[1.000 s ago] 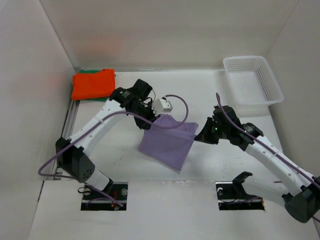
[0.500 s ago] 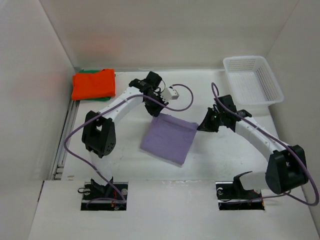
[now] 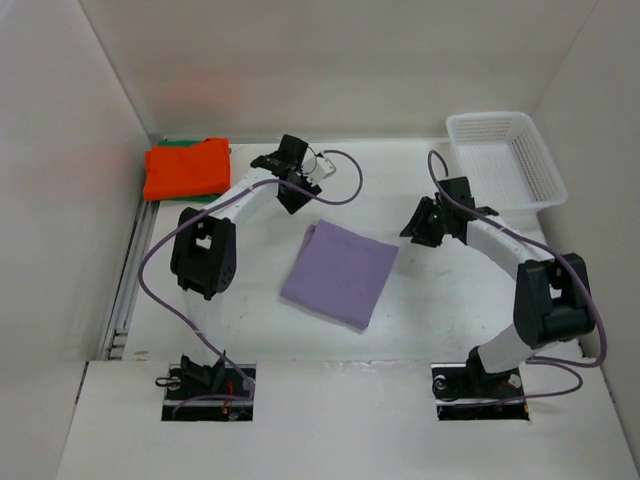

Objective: Fold and stack the t-shirts
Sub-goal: Fold the long partially folded tshirt into a neat square

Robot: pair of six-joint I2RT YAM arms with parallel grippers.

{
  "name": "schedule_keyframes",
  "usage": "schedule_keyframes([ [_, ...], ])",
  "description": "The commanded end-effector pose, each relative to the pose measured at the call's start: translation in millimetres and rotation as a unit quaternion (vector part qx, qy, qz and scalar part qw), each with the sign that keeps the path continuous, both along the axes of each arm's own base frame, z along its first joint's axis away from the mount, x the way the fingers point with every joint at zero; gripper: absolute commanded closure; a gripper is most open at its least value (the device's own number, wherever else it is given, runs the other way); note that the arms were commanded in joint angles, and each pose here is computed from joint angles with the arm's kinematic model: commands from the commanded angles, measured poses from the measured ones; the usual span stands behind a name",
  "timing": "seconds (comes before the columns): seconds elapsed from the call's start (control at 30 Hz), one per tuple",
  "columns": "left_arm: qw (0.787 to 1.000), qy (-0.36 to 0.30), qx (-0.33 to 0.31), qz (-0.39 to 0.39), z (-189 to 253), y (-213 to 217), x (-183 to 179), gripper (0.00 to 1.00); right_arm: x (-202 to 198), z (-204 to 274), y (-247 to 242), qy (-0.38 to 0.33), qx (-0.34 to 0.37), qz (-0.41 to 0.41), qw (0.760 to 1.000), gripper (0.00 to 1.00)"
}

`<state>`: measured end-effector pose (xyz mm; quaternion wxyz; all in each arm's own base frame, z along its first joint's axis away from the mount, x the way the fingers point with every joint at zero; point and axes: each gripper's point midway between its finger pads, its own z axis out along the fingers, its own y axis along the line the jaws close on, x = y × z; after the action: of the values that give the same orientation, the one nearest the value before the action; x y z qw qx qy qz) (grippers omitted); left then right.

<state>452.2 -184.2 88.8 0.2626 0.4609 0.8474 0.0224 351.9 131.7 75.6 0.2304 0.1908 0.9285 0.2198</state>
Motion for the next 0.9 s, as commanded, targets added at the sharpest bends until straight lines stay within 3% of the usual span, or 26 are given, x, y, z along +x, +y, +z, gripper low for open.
schedule_keyframes([
  [0.0,0.991,-0.126,-0.021,0.026,77.8,9.4,23.5,0.46,23.1,69.6,10.6,-0.133,0.000,0.018,0.991,0.55],
  [0.13,0.991,-0.114,-0.071,-0.005,87.4,-13.8,-25.8,0.44,-15.9,69.0,29.3,-0.135,-0.013,0.025,0.990,0.71],
  [0.2,0.991,-0.084,-0.102,-0.017,80.0,-30.7,-50.8,0.43,-36.3,53.1,39.5,-0.106,-0.008,0.023,0.994,0.82],
  [0.33,0.988,-0.003,-0.156,-0.016,52.5,-53.7,-86.7,0.43,-54.5,14.1,58.7,-0.049,-0.009,0.046,0.998,0.91],
  [0.47,0.982,0.045,-0.179,0.033,32.8,-45.4,-92.2,0.43,-39.7,-12.5,71.2,-0.027,-0.030,0.067,0.997,0.93],
  [0.63,0.969,0.095,-0.219,0.068,32.2,-38.1,-104.6,0.39,-3.5,-12.5,74.9,-0.046,-0.039,0.062,0.996,0.93],
  [0.67,0.966,0.104,-0.223,0.074,30.9,-36.8,-107.5,0.36,0.3,-7.8,78.8,-0.053,-0.038,0.069,0.995,0.92],
  [0.73,0.961,0.133,-0.228,0.087,22.1,-32.7,-115.3,0.13,5.2,2.0,81.7,-0.066,-0.038,0.079,0.994,0.89],
  [0.87,0.942,0.199,-0.241,0.124,-4.7,-26.8,-129.5,0.13,-7.6,22.7,83.4,-0.087,-0.038,0.085,0.992,0.81],
])
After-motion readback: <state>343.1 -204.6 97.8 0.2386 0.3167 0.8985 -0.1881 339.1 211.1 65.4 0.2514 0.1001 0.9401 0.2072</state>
